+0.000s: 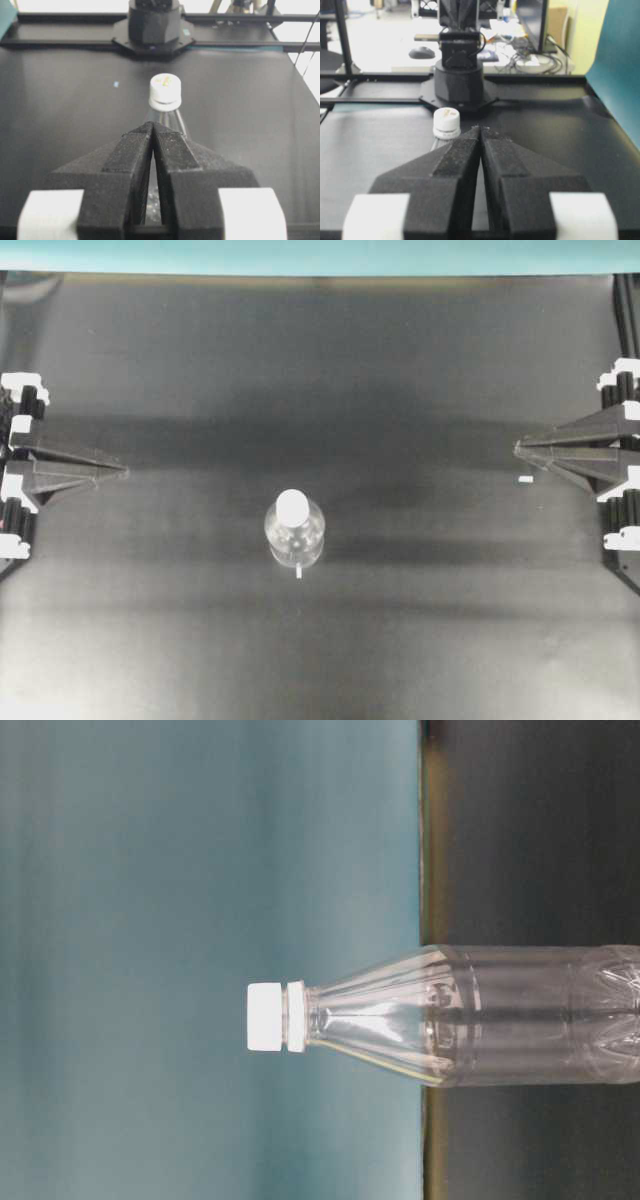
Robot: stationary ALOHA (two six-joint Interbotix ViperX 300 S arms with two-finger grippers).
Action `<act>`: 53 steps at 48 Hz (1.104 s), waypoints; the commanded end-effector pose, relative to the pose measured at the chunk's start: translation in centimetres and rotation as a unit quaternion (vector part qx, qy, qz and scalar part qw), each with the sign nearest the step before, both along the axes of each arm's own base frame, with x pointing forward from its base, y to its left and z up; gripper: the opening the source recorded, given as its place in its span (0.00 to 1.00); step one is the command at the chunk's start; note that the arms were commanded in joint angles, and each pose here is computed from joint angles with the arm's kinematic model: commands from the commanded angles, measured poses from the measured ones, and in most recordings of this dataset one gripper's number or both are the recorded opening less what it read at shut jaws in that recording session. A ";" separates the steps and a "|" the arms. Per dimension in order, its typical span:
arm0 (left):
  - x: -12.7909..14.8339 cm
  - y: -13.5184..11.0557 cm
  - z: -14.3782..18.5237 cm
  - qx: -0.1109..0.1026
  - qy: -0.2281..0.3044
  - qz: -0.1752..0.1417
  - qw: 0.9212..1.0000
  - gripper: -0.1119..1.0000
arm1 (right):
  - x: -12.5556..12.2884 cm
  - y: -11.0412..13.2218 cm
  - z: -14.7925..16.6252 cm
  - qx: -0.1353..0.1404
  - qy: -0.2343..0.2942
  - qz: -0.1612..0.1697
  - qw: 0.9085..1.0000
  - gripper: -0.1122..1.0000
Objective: Open the bottle cap by holding the bottle with the left arm and twisting the cap with the right arm.
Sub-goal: 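Move the left gripper toward the clear plastic bottle's body, then close the left gripper around the bottle body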
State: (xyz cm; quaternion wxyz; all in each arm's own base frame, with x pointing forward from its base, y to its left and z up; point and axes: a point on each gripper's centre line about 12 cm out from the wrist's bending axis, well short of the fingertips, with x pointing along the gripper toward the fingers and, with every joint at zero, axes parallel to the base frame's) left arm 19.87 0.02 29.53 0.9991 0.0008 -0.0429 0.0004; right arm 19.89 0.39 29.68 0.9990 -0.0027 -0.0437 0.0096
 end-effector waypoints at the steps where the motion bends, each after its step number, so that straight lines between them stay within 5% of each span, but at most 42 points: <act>1: 0.9 -0.3 3.3 0.013 -0.035 -0.008 0.999 0.23 | 0.1 -0.5 0.5 0.008 -0.008 -0.013 1.000 0.13; 26: 13.2 -0.3 5.0 0.019 -0.003 -0.008 1.000 0.19 | 0.5 -0.7 0.9 0.018 0.026 -0.016 0.999 0.09; 29: 14.1 0.0 4.6 0.019 0.002 -0.004 1.000 0.27 | 0.5 -0.7 0.9 0.025 0.028 -0.018 0.999 0.09; 38: 15.6 0.3 3.1 0.001 -0.007 -0.003 1.000 0.78 | 0.5 -0.9 0.7 0.037 0.033 -0.021 0.999 0.09; 43: 16.4 -0.1 1.4 -0.017 0.008 -0.010 1.000 0.97 | 0.5 -1.0 0.8 0.043 0.030 -0.025 0.998 0.09; 53: 17.8 -1.3 -2.8 -0.027 0.024 -0.028 0.999 0.99 | 0.3 -1.3 1.0 0.078 0.030 -0.030 0.996 0.09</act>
